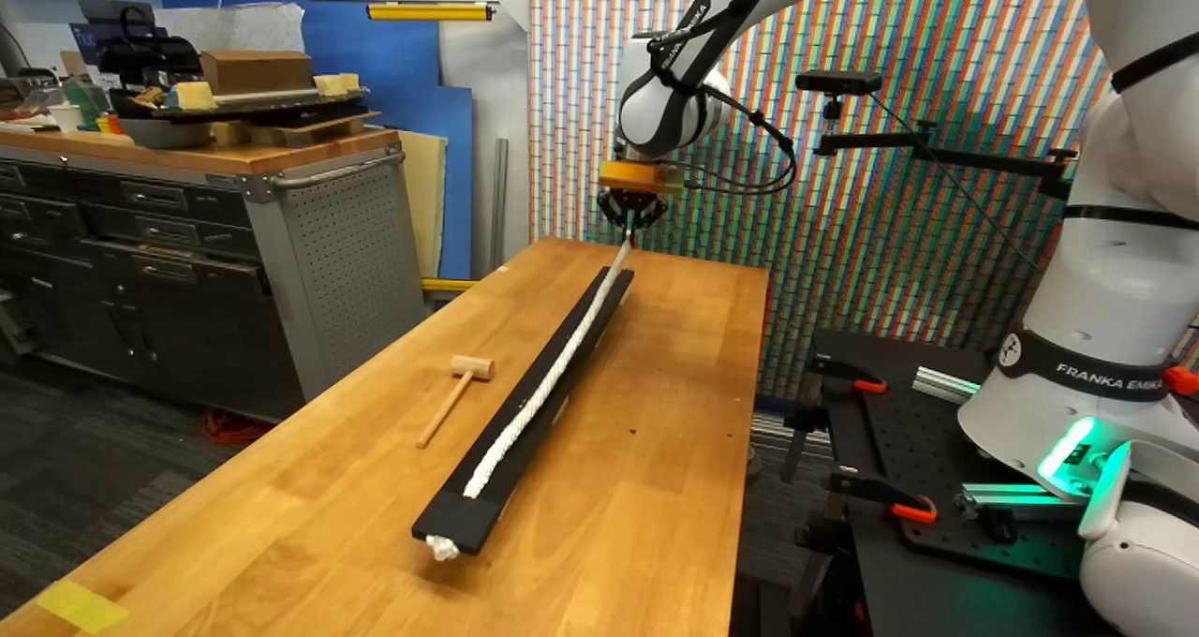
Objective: Align the rope with the black object
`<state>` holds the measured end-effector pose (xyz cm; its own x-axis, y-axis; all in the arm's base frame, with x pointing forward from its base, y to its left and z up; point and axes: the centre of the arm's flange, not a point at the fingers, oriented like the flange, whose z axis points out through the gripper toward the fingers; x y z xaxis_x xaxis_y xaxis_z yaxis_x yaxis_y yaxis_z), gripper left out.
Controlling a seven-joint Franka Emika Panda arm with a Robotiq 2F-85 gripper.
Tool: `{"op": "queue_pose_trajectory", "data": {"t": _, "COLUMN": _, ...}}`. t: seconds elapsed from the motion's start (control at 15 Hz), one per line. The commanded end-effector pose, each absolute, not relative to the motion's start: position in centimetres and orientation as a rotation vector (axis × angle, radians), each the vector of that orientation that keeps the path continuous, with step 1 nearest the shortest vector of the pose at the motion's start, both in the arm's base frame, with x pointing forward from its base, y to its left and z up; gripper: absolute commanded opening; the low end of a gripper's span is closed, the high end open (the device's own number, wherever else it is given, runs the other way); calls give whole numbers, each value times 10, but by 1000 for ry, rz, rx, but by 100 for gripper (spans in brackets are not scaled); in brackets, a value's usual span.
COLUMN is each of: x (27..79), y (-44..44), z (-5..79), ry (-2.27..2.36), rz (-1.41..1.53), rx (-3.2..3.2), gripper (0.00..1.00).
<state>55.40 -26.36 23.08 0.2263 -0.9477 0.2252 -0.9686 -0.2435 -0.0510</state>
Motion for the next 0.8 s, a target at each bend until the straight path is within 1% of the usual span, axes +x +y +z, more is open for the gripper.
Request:
{"op": "queue_pose_trajectory", "data": {"t": 0.0, "x": 570, "y": -279, "z": 223, "ry": -1877, "rz": 291, "rx": 2369, "gripper": 3}}
{"op": "queue_pose_trajectory", "data": {"t": 0.4, "x": 566, "y": -281, "z": 196, "ry": -1864, "rz": 231, "rx": 2359, "gripper": 3}}
{"op": "queue_pose_trajectory", "data": {"t": 0.73, "x": 573, "y": -282, "z": 180, "ry": -1857, "rz": 208, "rx": 2348, "gripper": 3}}
